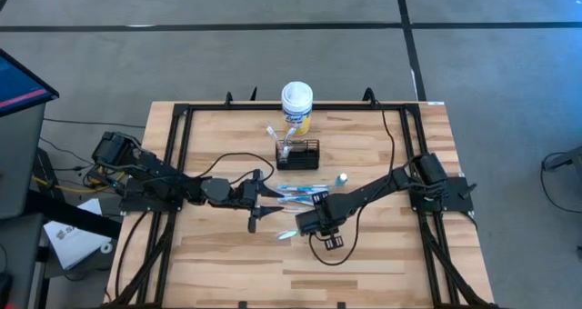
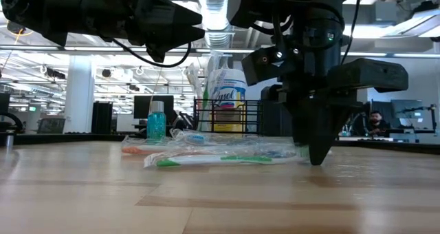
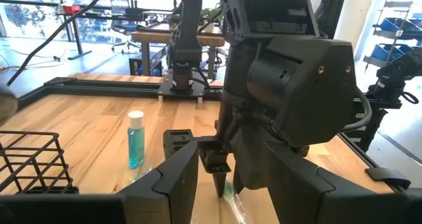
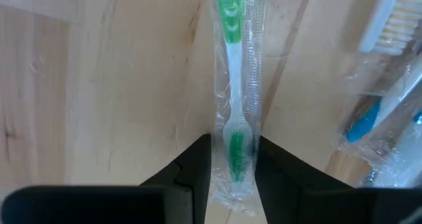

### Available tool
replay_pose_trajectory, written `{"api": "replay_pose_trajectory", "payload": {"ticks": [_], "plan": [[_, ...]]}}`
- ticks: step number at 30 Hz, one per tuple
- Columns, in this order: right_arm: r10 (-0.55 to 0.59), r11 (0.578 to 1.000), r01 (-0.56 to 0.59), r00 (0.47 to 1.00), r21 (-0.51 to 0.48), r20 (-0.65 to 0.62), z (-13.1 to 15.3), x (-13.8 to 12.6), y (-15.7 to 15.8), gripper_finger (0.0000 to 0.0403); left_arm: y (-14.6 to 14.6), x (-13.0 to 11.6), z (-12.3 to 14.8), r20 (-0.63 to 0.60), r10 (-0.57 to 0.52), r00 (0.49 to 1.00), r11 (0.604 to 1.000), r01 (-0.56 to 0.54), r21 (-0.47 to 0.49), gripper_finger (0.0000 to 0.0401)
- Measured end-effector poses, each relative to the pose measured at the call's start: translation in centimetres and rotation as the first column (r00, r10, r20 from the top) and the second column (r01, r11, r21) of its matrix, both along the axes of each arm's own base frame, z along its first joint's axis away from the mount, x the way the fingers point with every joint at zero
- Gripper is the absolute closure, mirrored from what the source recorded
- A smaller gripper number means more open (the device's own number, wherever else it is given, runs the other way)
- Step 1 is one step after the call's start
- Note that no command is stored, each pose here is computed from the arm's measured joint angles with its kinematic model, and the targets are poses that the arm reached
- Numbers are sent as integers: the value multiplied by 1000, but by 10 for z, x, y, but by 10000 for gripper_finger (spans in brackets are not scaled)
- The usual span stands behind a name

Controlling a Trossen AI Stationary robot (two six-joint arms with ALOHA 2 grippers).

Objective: Pick & Place toothbrushing station
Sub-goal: Put the green toothbrush into the black wire organizer

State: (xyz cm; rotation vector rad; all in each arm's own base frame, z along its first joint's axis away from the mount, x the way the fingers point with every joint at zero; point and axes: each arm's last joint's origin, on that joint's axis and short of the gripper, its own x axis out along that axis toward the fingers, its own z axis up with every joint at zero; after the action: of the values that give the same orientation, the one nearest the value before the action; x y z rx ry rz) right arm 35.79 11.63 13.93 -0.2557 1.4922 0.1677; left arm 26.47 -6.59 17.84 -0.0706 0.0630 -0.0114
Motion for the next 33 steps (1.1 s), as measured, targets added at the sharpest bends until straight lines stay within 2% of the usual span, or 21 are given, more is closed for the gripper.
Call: {"api": "replay_pose_trajectory", "payload": {"ticks": [11,23,30,33], "plan": [[2,1000,-2,1000,0,2,0,0,1,373,0,0,0,0,0,1000,1000,0,-3,242],[7,1000,-7,1000,-16,-6,1,-1,2,374,0,0,0,1,2,1000,999,-2,-34,242],[35,991,-37,999,-130,-15,19,-1,12,374,0,0,0,3,5,1000,996,-5,-94,242],[49,984,-46,999,-170,11,30,2,17,374,1,0,0,3,11,1000,989,-10,-148,242]]}}
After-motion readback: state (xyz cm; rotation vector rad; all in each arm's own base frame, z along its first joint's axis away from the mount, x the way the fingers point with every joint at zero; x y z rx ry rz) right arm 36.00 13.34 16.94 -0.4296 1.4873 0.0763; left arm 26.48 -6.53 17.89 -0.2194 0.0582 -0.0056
